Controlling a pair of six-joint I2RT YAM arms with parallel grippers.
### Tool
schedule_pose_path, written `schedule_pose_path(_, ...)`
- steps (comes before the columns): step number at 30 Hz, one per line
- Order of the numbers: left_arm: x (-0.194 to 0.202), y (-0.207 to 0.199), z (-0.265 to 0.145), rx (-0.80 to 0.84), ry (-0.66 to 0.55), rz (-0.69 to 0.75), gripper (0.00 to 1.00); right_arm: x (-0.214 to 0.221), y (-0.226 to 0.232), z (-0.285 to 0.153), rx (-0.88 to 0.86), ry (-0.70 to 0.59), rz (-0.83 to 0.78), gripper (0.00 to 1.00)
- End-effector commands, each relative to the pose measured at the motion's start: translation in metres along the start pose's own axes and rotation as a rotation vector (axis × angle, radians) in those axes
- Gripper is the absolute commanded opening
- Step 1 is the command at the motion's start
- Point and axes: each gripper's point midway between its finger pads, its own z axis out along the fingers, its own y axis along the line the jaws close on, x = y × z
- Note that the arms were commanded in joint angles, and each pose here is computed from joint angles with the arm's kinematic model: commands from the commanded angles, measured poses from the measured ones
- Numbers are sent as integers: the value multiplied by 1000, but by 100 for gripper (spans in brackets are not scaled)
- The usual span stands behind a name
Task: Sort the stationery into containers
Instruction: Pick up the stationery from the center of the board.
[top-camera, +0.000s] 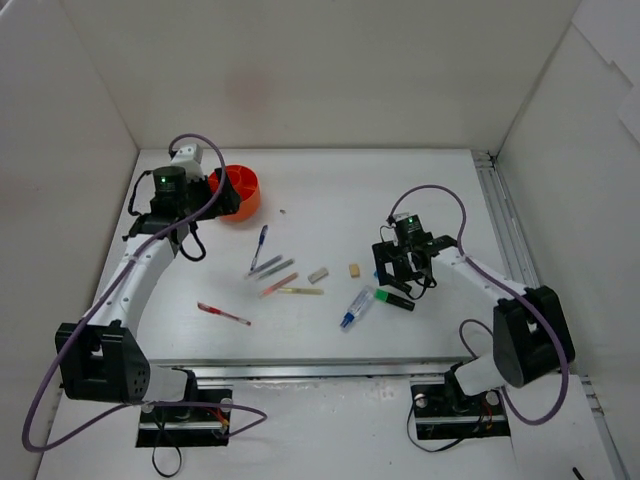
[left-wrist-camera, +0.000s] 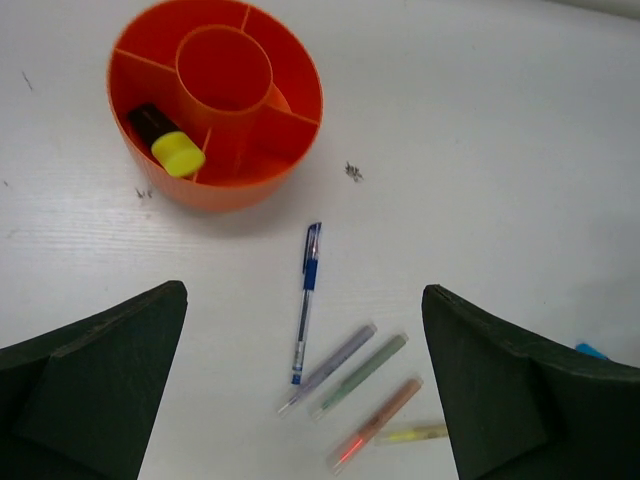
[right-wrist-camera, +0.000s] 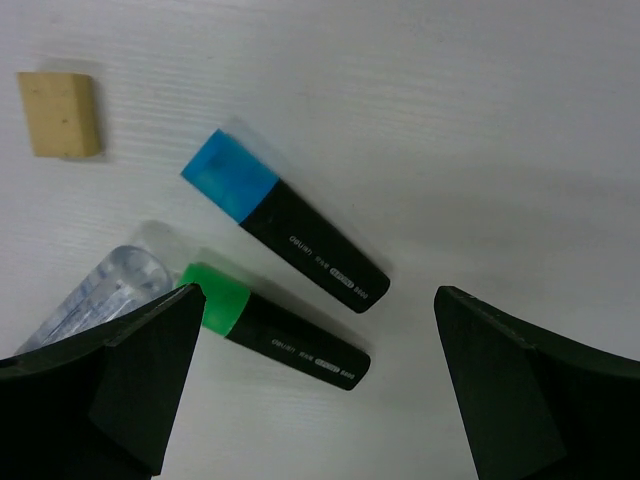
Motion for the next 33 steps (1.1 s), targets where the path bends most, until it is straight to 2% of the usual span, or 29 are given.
schedule_pose_path(1,-12,-12,-14,23,-78,-3,100,0,-14,14,76,88,30,98)
schedule_pose_path(7,-2,-10,-29,-7,-81,28,100,5,-17,31,88,176,17,95)
schedule_pose_path(10,-3,-11,-32,-8,-91,29,100,7,-21,35,94,197,17,88)
schedule_pose_path(13,-4,-13,-32,5,-95,29,100,5,-24,40,91,215,11,86)
schedule_pose_path(18,0,-16,-31,18,-82,41,100,-3,-25,46,50,229,-31,69)
schedule_pose_path(21,1,-12,-31,-11,-69,44,100,-14,-26,52,49,217,-49,46)
schedule_pose_path(22,2,-10,-31,-17,-64,46,100,-14,-27,55,51,224,-47,33)
schedule_pose_path(24,1,-9,-33,-24,-66,49,100,-19,-22,56,16,217,-45,25)
schedule_pose_path(25,-1,-10,-35,-24,-74,49,100,-20,-21,56,8,215,-46,17)
schedule_pose_path(30,-7,-28,-42,58,-69,49,100,-51,-18,40,-29,116,-119,2)
schedule_pose_path(32,-5,-33,-44,62,-36,28,100,-71,-12,23,-48,26,-167,0)
schedule_pose_path(33,-4,-40,-45,83,-28,20,100,-79,-3,14,-66,-21,-248,0)
